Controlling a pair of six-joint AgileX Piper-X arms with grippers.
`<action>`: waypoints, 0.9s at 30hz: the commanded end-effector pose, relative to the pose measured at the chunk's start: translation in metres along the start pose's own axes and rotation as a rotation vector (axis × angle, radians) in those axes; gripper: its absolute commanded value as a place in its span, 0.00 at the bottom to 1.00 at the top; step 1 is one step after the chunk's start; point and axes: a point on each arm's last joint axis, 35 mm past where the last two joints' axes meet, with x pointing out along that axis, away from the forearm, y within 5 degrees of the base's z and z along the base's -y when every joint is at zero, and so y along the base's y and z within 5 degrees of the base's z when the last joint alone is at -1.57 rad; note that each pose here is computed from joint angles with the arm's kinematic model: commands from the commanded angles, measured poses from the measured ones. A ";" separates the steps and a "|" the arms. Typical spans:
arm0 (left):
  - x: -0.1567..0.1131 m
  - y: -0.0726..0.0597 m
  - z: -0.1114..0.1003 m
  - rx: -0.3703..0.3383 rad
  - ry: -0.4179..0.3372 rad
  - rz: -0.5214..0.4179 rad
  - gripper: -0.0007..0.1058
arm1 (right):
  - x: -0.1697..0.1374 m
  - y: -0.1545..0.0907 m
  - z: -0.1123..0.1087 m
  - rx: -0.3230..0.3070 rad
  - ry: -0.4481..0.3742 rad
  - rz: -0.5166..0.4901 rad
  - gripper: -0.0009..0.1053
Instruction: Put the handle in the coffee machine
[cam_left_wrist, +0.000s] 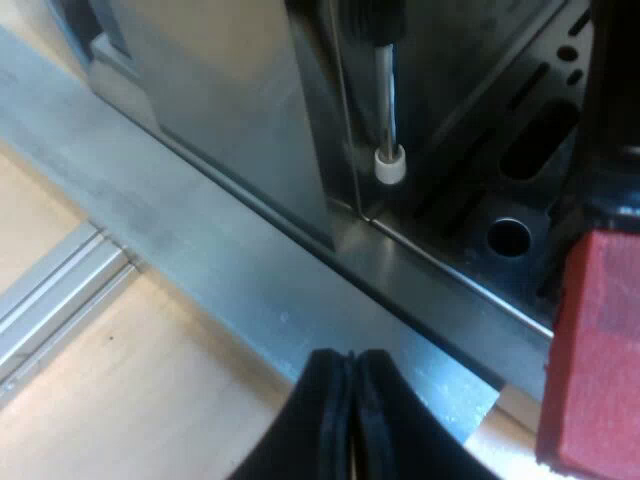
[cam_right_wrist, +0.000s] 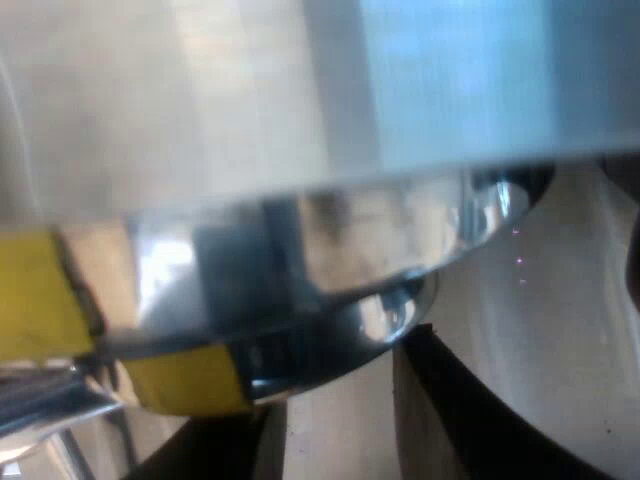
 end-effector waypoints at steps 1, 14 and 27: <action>-0.001 -0.001 0.002 0.008 0.000 -0.009 0.01 | 0.006 -0.016 0.049 0.246 -0.155 -0.099 0.29; 0.012 -0.031 -0.002 0.051 0.110 -0.181 0.01 | 0.006 -0.016 0.049 0.243 -0.155 -0.099 0.29; 0.007 -0.046 -0.009 -0.011 0.100 -0.347 0.01 | 0.006 -0.016 0.049 0.243 -0.155 -0.099 0.29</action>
